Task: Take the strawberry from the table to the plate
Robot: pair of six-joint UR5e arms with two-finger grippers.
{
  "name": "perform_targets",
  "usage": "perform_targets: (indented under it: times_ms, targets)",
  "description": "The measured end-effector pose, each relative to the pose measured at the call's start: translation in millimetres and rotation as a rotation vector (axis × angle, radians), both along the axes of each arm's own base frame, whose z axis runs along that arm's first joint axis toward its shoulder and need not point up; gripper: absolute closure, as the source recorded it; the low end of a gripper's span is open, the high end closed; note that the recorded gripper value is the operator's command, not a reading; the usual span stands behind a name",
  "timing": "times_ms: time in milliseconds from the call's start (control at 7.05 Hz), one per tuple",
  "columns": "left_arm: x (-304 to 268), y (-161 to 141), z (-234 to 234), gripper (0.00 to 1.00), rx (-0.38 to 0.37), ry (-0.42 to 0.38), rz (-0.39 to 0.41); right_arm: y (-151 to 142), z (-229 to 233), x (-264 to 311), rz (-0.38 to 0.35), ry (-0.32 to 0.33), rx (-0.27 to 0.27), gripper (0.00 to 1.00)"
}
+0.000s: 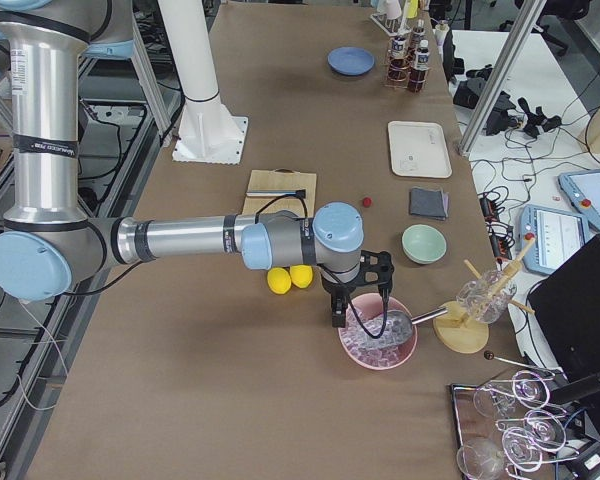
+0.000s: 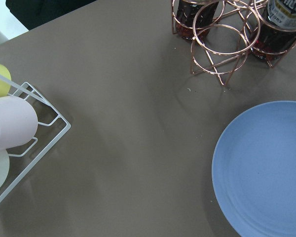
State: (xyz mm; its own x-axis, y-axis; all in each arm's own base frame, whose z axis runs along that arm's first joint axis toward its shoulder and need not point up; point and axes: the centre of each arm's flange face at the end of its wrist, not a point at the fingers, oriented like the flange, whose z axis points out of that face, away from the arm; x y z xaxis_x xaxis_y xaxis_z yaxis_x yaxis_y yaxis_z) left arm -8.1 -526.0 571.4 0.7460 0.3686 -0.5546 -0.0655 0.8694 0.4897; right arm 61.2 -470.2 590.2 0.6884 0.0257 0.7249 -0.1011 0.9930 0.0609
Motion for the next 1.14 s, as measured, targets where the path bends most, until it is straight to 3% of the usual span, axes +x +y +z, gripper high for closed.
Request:
perform_targets:
  times_ms: [284, 709, 1135]
  targets:
    - [9, -4, 4, 0.02, -0.018, 0.017, -0.011, -9, -23, -12, -0.018, -0.004, 0.039, 0.00]
    - [52, -28, 9, 0.02, -0.011, 0.045, 0.028, -48, -76, -61, -0.047, -0.023, 0.083, 0.00]
    - [113, -21, 62, 0.02, -0.005, 0.181, -0.042, -60, -102, -106, -0.034, -0.059, 0.112, 0.00]
